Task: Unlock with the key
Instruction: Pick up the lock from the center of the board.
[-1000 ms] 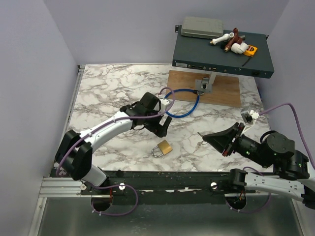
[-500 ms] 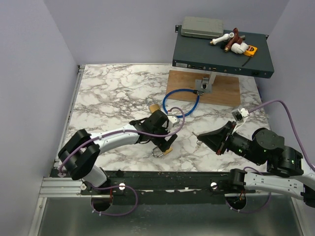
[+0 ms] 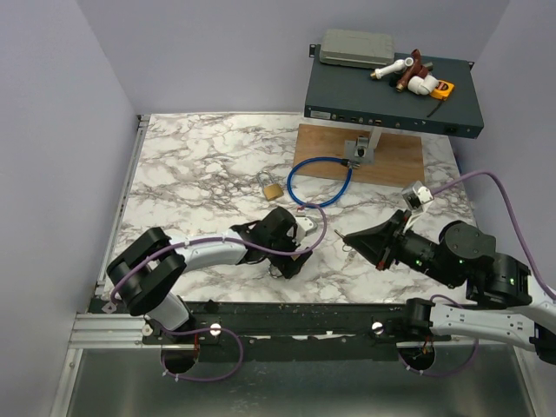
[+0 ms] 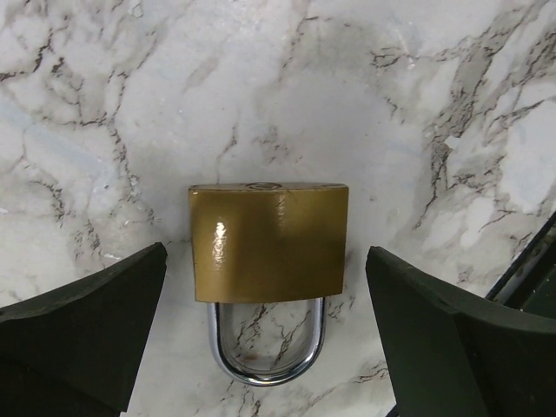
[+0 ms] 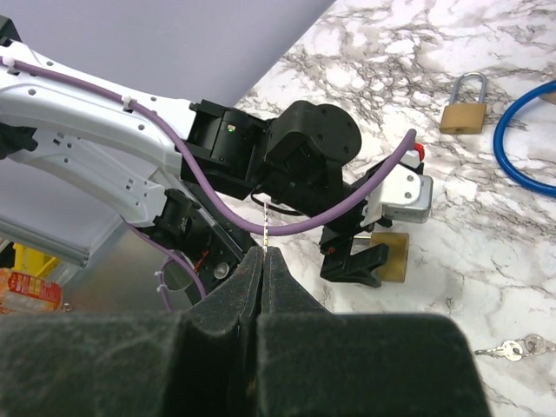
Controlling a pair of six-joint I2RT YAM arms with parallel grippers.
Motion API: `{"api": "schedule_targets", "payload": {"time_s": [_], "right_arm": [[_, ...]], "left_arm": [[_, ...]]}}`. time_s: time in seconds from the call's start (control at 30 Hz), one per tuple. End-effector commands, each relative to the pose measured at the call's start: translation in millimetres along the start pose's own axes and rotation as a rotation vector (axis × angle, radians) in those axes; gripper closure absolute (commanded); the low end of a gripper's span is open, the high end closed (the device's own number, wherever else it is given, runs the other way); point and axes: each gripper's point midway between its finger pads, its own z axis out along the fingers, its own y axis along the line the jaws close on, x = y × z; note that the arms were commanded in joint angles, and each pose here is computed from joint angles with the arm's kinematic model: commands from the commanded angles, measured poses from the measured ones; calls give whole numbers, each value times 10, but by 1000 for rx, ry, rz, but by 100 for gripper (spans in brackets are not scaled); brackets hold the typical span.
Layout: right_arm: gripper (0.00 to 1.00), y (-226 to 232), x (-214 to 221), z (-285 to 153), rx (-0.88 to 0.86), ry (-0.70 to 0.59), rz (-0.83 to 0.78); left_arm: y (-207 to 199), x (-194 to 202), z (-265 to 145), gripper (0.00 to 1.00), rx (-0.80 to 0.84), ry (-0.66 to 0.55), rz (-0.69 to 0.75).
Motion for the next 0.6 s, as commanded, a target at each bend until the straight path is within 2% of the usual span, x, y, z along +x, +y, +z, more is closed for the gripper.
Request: {"api": "schedule_targets", "payload": {"time_s": [0.0,0.13,0.3,0.57], "right_arm": [[99,34,-147,-7,-2,-40,-2],[99,33,-153,-6,0,-41,0],[99,23,-185,-49,6,-44,2],[99,-16,-200,-116,21,-39,-3]], "left_arm": [[-168,-8,37,5,83,-15,41],[-181,55,68,6,86,11,49],[-139,170,167,11,56,79,52],[-208,233,252,19,42,125,88]]}}
